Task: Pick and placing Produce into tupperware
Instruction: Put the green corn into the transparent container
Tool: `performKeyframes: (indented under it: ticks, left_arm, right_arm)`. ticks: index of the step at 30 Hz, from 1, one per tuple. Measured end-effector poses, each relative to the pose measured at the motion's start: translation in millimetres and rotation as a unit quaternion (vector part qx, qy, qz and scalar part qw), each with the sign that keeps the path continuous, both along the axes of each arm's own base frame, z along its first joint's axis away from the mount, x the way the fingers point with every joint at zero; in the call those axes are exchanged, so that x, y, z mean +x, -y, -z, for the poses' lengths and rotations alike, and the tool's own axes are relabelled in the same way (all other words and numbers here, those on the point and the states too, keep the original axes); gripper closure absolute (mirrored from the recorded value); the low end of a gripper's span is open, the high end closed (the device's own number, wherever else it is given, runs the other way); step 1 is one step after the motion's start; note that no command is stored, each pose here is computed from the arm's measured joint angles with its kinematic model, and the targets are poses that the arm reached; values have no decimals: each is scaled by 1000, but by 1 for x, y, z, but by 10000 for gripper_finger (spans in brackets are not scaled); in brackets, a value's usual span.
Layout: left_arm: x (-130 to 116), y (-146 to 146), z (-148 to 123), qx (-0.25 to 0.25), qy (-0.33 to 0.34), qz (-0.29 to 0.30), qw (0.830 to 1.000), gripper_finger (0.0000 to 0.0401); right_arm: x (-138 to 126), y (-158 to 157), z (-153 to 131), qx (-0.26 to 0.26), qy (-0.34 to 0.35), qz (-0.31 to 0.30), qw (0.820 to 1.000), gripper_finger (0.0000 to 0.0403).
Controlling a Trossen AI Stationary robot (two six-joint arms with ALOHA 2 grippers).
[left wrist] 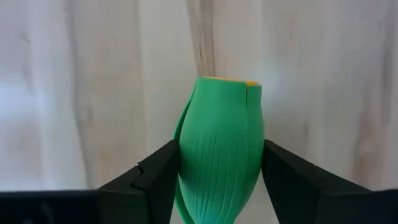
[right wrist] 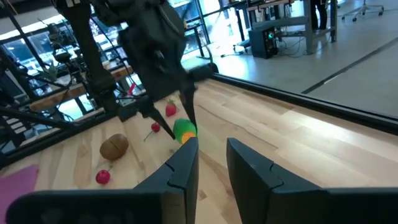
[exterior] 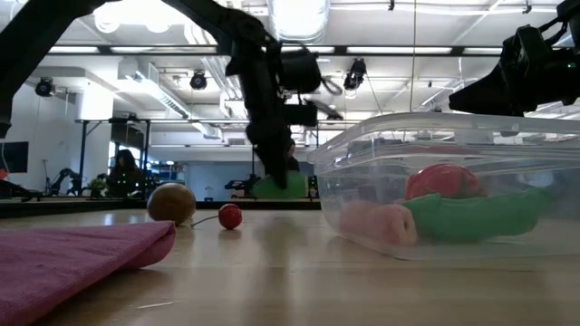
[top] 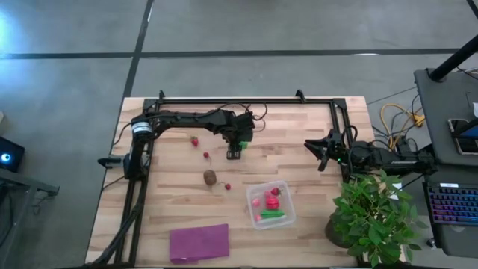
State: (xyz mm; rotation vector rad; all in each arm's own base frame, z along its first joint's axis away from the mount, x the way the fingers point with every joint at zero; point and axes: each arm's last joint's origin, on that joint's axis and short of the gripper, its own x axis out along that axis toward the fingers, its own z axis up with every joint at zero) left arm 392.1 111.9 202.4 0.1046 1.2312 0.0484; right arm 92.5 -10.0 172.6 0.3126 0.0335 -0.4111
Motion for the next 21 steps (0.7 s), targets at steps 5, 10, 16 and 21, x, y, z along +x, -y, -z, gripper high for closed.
performKeyframes:
  ticks: [5,10,16,21]
  left_arm:
    - [2,18,-36,-10,50,-30,998,212]
    - [-6,65,-92,-62,129,5,990,212]
    - [-6,164,-117,-155,196,81,965,212]
    - [7,214,-112,-181,259,65,947,212]
  right_arm:
    - [0,0,0,0,0,0,1000,319]
    - [0,0,0,0,0,0,1000,320]
    - [0,0,0,0,0,-1,1000,330]
    - [0,0,0,0,0,-1,1000,333]
